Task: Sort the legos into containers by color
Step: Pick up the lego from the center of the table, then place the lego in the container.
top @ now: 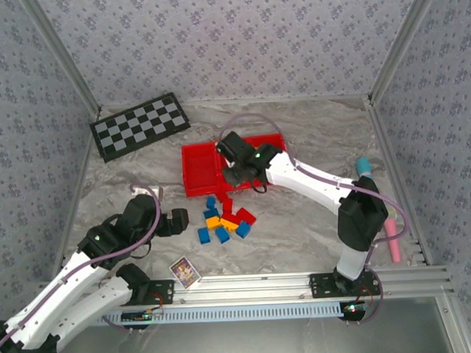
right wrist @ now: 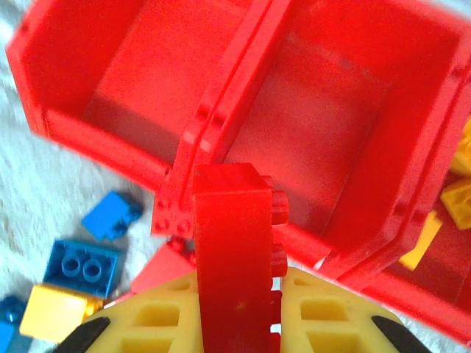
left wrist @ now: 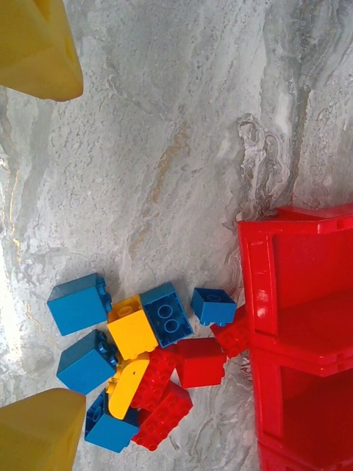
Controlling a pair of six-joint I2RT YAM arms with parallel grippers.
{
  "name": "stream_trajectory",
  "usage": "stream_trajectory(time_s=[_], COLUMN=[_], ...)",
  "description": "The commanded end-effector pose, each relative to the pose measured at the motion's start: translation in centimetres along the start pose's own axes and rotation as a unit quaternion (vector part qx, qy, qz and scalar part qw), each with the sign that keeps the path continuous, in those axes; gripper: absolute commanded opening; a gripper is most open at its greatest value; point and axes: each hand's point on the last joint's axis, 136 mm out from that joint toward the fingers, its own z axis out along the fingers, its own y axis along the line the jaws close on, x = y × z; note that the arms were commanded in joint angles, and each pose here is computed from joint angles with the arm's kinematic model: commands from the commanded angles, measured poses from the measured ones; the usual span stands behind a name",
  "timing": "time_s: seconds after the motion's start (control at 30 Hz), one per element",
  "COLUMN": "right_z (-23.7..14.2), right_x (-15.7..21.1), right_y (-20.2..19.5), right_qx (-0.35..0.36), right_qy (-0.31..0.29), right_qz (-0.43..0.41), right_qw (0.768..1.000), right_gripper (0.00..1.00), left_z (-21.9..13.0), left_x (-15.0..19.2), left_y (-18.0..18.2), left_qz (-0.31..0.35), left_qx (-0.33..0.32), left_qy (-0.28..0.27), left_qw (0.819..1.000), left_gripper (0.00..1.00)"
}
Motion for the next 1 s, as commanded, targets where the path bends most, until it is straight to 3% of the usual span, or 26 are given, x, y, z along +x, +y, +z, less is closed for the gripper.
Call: stream_trajectory(time_s=[0.0, 0.2, 0.43, 0.67, 0.97], right_z=[1.6, 5.4, 7.1, 7.0, 3.3], right_x=[-1.7, -3.6, -4.1, -3.6, -2.8], right_y=[-1.5, -3.5, -4.0, -3.7, -3.5], right_qx=[0.015, 0.020, 0.011, 0.002, -0.016], right_qy=[0.007, 0.030, 0.033, 0.040, 0.031], right_qz=[0.000, 0.035, 0.072, 0.090, 0.119], right_qw=[1.000, 0.999, 0.997, 0.995, 0.992], right_gripper=[0.22, 0.22, 0.33, 0.54, 0.83], left_z=[-0.3, -0.6, -0.3, 0.4, 1.1], left_x=[0.5, 0.3, 0.4, 0.7, 0.7], left_y=[0.0, -0.1, -0.8, -1.8, -1.9], left_qz=[-0.001, -0.005, 0.004, 0.017, 0.024], left_qx=[0.004, 0.015, 0.034, 0.050, 0.047], left_qy=[0.010, -0.002, -0.002, 0.013, 0.016], left_qw=[1.000, 1.000, 0.999, 0.999, 0.998], left_gripper=[1.00, 1.00, 1.00, 1.00, 1.00])
